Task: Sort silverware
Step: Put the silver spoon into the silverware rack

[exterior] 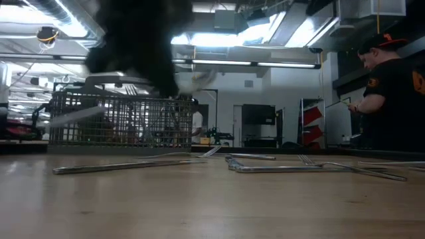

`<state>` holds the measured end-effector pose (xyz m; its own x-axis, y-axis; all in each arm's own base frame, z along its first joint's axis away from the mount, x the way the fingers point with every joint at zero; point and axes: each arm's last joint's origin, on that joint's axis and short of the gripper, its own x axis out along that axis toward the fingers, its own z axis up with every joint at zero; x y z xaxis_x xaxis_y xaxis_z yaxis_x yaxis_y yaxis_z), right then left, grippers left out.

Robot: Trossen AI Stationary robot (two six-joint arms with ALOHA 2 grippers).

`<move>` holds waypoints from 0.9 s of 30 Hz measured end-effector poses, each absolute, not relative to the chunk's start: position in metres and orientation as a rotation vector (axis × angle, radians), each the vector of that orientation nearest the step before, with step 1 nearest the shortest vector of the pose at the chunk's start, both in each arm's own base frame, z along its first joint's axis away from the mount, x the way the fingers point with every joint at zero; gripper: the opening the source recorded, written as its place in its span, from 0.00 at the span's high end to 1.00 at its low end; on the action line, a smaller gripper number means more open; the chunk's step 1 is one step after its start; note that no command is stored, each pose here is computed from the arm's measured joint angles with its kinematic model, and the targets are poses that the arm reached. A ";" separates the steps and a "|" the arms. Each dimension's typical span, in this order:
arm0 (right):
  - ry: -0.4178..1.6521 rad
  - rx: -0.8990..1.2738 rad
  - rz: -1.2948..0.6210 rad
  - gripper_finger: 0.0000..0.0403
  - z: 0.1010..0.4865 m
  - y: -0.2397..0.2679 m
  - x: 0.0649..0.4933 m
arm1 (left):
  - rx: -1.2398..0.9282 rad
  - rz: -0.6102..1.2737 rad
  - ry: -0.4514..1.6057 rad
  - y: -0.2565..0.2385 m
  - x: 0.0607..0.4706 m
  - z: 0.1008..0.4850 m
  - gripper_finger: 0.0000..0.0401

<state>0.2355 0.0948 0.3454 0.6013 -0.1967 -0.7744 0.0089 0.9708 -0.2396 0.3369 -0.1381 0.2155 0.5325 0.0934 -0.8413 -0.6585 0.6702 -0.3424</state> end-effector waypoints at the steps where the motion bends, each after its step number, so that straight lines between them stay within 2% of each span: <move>1: 0.899 -0.213 -0.139 0.67 0.351 0.091 0.229 | -0.684 0.500 0.869 -0.130 0.336 0.226 0.99; 8: 0.801 -0.172 -0.304 0.67 0.371 0.070 0.191 | -0.422 0.597 0.594 -0.063 0.320 0.296 0.98; 14: 0.821 -0.131 -0.329 0.67 0.344 0.061 0.173 | -0.223 0.729 0.402 -0.007 0.307 0.339 0.99; 18: 0.871 -0.097 -0.285 0.67 0.309 0.064 0.173 | -0.115 0.777 0.333 0.025 0.310 0.340 0.99; 27: 0.825 -0.056 -0.077 0.67 0.243 0.077 0.193 | -0.027 0.902 0.339 0.074 0.304 0.306 0.99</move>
<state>0.1929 0.0774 0.2425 0.6757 -0.0901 -0.7316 0.0462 0.9957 -0.0799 0.3035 0.0745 0.3060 0.5709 0.7641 -0.3002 -0.7726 0.6237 0.1182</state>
